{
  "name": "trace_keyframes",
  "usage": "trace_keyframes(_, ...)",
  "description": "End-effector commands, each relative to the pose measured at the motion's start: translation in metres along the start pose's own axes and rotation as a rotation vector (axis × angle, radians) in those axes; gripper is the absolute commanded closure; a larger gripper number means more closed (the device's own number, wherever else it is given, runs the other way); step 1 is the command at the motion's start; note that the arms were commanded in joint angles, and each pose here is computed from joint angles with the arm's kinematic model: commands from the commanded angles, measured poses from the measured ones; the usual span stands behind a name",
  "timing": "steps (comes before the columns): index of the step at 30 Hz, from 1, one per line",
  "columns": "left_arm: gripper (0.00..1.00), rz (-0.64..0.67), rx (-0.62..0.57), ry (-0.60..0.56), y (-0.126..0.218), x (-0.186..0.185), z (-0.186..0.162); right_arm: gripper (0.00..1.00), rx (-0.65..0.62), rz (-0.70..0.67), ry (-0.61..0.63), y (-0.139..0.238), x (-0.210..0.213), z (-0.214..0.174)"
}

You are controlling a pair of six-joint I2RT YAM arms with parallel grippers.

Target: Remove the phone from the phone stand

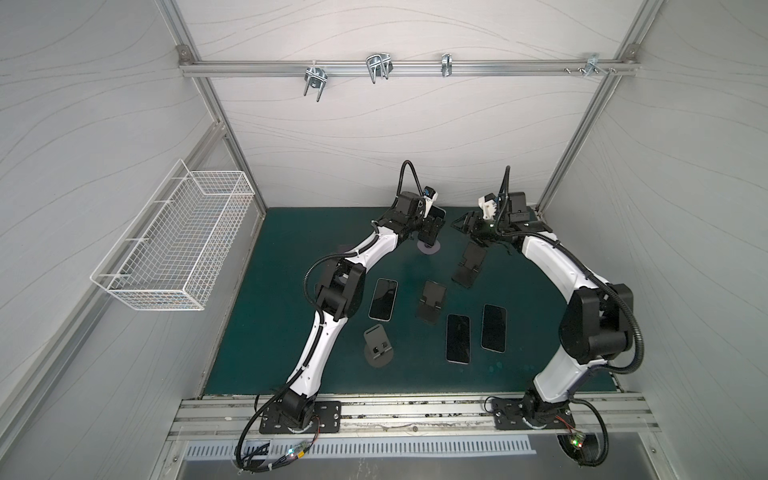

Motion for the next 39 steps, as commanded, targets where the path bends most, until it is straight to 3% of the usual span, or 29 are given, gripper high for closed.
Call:
trace_keyframes(1,0.08,0.009,-0.095,-0.018,-0.003,0.006,0.02,0.36,0.002,0.02,-0.007,-0.002,0.0,0.002)
trace_keyframes(39,0.19,0.001,-0.122,0.032,-0.009,0.006,0.023,0.36,0.0,0.035,-0.149,0.002,-0.026,0.016)
Point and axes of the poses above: each gripper's point midway between its finger pads, its own y axis back along the fingers, its own x axis along the line the jaws close on, z = x × y, the point moved 6 cm from there along y, back along the fingers, and after that the axes turned 10 degrees about -y, right-handed, at the moved point
